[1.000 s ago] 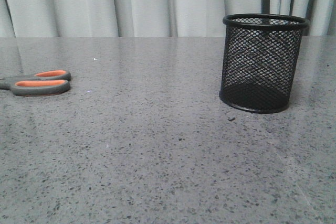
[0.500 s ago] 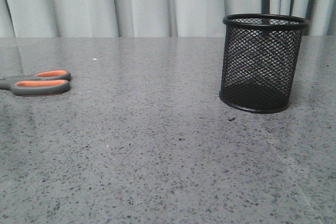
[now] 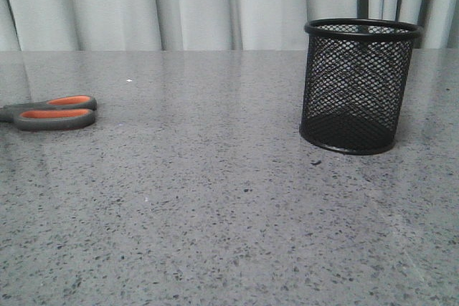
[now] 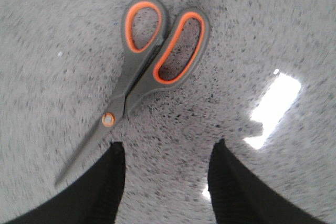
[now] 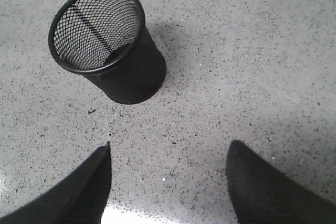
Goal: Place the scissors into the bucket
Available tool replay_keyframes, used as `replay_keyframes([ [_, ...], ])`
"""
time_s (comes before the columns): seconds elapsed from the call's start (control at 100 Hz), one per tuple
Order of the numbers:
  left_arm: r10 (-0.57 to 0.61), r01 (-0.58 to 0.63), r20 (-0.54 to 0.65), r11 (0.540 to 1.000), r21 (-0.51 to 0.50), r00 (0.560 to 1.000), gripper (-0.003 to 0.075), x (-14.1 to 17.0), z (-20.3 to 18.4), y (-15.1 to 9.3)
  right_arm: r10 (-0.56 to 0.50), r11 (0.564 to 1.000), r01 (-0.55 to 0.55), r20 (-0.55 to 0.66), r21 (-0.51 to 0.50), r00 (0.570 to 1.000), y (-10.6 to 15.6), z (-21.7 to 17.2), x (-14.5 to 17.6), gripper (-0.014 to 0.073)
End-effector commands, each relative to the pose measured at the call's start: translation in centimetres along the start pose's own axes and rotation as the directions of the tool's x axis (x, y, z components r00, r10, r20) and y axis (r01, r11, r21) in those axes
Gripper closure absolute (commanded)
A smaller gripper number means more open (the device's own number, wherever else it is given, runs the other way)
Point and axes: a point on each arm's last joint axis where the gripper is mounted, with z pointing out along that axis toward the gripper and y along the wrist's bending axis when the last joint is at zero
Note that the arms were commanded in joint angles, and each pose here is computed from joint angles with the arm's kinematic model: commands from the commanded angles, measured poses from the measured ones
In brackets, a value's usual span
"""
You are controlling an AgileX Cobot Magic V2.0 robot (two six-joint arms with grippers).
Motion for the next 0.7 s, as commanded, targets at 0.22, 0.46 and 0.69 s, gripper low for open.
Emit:
replay_keyframes([
  [0.22,0.324,-0.323,-0.024,0.946,0.03,0.946,0.0384,-1.2,3.2,2.6,-0.016,1.0,0.017,0.07,-0.005,0.997,0.2,-0.6,-1.1,0.0172],
  [0.46,0.328,-0.326,-0.042,0.944,0.051,0.944,0.0384,-2.2,4.9,4.3,-0.019,1.0,0.02,0.06,-0.007,0.998,0.2,-0.6,-1.0,0.0172],
  [0.69,0.334,-0.32,-0.088,0.937,0.143,0.938,0.0384,-2.2,6.7,5.1,-0.02,1.0,0.02,0.06,-0.007,0.998,0.2,-0.6,-1.0,0.0172],
])
